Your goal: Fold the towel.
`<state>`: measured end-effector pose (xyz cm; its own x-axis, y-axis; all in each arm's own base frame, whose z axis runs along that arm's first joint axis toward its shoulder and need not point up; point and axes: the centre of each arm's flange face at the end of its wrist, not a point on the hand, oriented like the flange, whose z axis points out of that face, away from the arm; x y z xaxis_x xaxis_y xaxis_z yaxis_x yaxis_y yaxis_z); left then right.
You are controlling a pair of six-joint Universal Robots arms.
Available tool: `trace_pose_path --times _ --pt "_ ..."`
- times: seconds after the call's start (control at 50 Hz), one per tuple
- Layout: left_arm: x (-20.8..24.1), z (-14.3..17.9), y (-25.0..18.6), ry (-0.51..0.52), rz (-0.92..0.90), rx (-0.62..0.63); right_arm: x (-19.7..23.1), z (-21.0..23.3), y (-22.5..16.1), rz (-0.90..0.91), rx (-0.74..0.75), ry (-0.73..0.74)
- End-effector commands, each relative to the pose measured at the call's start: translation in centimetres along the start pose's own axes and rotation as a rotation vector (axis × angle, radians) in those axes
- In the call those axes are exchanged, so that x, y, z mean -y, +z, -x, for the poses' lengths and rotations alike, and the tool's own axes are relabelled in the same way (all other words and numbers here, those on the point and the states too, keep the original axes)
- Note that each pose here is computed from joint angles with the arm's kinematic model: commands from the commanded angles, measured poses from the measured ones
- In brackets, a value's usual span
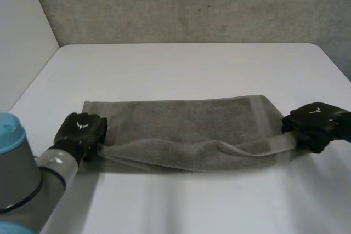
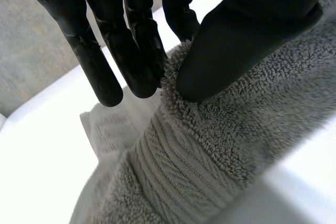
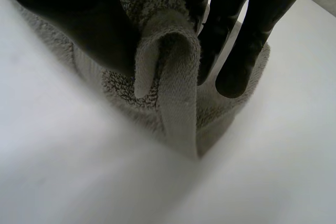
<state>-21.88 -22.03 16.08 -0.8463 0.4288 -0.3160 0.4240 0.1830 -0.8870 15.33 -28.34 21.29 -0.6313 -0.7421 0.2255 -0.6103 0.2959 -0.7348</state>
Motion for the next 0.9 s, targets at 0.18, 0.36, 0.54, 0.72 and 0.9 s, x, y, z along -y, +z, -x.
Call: trace_pose_path --times 0.18,0.36,0.54,0.72,0.9 --pt "1.1 0.5 2.6 0.004 -0.092 0.033 -0.7 -1.9 3.4 -0.085 -0.136 0.089" --pt "1.9 0.0 5.3 0.037 -0.179 -0.04 1.6 -2.2 4.9 -0.216 -0.176 0.07" --pt "9.4 3.0 11.4 0.091 -0.566 0.117 8.0 -5.3 6.2 -0.576 -0.429 0.063" --pt "24.2 9.5 5.0 -0.015 -1.133 0.488 19.0 -7.9 -3.7 -1.275 -0.615 0.028" --pt "18.7 7.8 4.7 -0.077 -0.955 0.385 14.9 -5.0 -0.1 -0.818 -0.397 0.079"
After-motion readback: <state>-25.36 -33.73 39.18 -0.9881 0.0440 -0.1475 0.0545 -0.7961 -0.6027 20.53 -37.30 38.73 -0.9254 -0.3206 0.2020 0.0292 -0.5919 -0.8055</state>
